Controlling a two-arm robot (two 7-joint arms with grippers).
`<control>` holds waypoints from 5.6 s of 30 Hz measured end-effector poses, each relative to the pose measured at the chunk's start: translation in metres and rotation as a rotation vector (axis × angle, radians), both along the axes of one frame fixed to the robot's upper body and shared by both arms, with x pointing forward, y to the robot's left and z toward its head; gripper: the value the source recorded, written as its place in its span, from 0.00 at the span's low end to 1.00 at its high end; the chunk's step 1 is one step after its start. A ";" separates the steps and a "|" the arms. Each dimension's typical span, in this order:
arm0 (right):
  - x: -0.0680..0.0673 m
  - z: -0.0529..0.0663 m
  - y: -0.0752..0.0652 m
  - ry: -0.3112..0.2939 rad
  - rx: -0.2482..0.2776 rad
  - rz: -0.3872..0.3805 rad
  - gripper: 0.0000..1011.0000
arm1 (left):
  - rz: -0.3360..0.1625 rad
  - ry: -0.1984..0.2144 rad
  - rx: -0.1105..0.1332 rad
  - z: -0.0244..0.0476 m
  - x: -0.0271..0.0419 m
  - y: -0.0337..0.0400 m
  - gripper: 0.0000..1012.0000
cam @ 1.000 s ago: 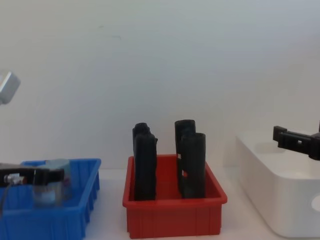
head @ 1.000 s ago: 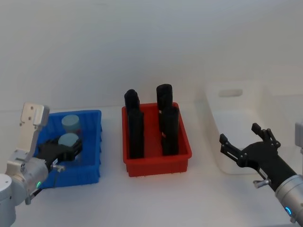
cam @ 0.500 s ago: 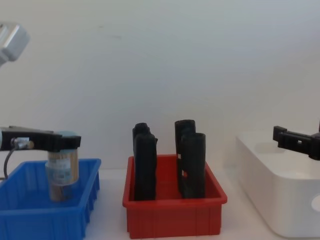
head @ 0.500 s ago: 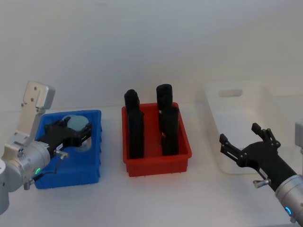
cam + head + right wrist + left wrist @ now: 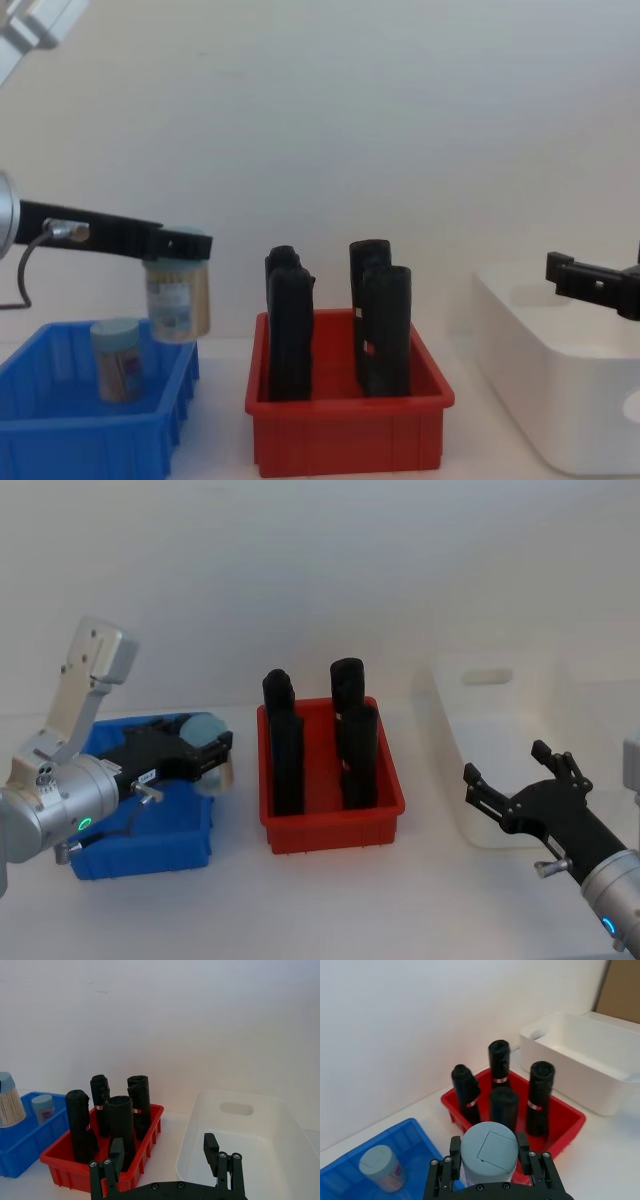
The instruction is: Pick the cotton swabs from the blue box and place them into the white box.
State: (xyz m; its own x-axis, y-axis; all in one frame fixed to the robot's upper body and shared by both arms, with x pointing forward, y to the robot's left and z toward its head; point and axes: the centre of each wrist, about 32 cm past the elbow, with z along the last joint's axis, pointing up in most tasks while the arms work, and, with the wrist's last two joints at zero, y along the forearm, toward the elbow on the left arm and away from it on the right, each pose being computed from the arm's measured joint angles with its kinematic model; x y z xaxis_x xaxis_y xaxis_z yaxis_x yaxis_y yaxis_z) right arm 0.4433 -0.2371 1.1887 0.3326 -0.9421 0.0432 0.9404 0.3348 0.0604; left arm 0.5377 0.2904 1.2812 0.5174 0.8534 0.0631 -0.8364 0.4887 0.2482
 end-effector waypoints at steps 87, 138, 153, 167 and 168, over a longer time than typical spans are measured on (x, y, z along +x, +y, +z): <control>0.054 -0.003 0.076 0.001 -0.123 0.486 0.99 | -0.223 0.078 -0.021 0.0368 -0.0184 -0.0411 0.66; 0.091 -0.006 0.113 0.015 -0.014 0.516 0.63 | -0.224 0.078 -0.021 0.0367 -0.0184 -0.0411 0.99; 0.091 -0.007 0.112 0.006 -0.008 0.453 0.63 | -0.223 0.078 -0.021 0.0368 -0.0184 -0.0411 0.99; 0.083 -0.007 0.090 -0.039 -0.021 0.271 0.63 | -0.223 0.078 -0.021 0.0368 -0.0184 -0.0411 0.99; 0.083 -0.007 0.090 -0.039 -0.021 0.271 0.63 | -0.223 0.078 -0.021 0.0368 -0.0184 -0.0411 0.99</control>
